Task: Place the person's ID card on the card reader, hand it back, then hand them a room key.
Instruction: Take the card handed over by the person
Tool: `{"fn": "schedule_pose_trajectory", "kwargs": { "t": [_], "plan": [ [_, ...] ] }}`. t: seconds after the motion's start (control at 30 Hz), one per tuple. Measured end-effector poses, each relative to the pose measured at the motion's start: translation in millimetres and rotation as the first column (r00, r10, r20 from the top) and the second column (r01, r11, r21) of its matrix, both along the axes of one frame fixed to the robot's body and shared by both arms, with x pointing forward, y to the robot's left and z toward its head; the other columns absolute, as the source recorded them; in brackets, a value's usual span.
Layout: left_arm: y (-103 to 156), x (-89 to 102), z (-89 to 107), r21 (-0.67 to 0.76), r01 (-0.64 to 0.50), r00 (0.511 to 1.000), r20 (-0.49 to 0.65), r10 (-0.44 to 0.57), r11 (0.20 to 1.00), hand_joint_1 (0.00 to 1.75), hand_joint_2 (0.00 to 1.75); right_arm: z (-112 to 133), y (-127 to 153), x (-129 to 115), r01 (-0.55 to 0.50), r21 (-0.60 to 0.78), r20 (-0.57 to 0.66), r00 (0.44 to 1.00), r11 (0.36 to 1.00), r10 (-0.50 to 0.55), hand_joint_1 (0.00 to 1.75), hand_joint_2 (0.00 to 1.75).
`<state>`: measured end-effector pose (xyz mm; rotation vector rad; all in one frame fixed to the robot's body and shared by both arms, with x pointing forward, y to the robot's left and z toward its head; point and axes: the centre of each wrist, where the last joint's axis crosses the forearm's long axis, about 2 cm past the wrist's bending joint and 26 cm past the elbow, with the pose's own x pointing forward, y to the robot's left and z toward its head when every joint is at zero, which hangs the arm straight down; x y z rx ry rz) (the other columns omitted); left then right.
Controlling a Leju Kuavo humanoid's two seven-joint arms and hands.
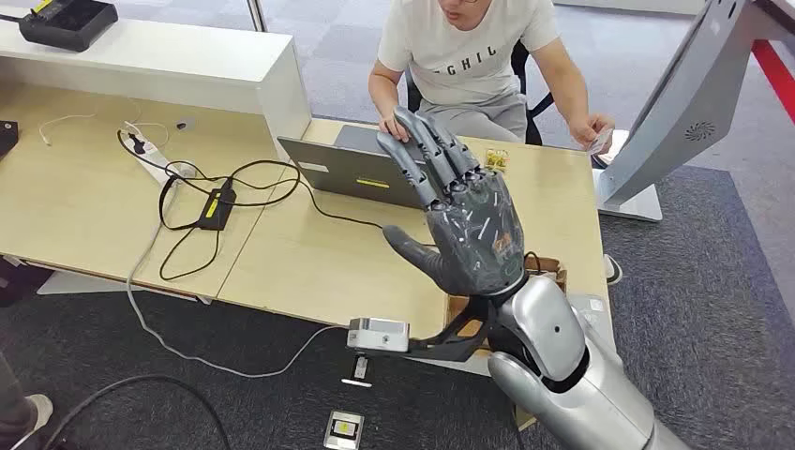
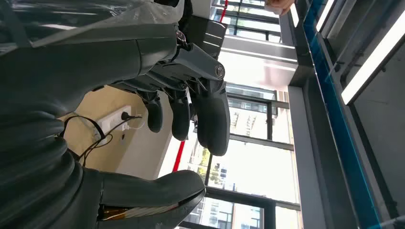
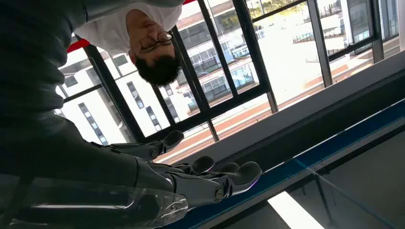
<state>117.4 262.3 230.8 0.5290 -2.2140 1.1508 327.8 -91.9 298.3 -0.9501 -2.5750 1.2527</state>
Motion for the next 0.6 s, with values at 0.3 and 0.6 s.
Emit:
{"fn": "schedule_pose_trajectory", "kwargs": {
  "t": [0.3,0.6],
  "plan": [
    [0,-0.1,0.4,-0.016,0.005,1.000,0.006,-0.005,1.000,1.02,1.75,8,2,31,0.112,-0.098,-0.036,0.993,0.989,-0.116,0.00,1.75],
    [0,-0.5,-0.4,-0.049,0.017,1.000,0.010,-0.017,0.999,1.06,1.75,6,-6,84,0.359,-0.289,-0.042,0.921,0.887,-0.387,0.00,1.75]
  ]
}}
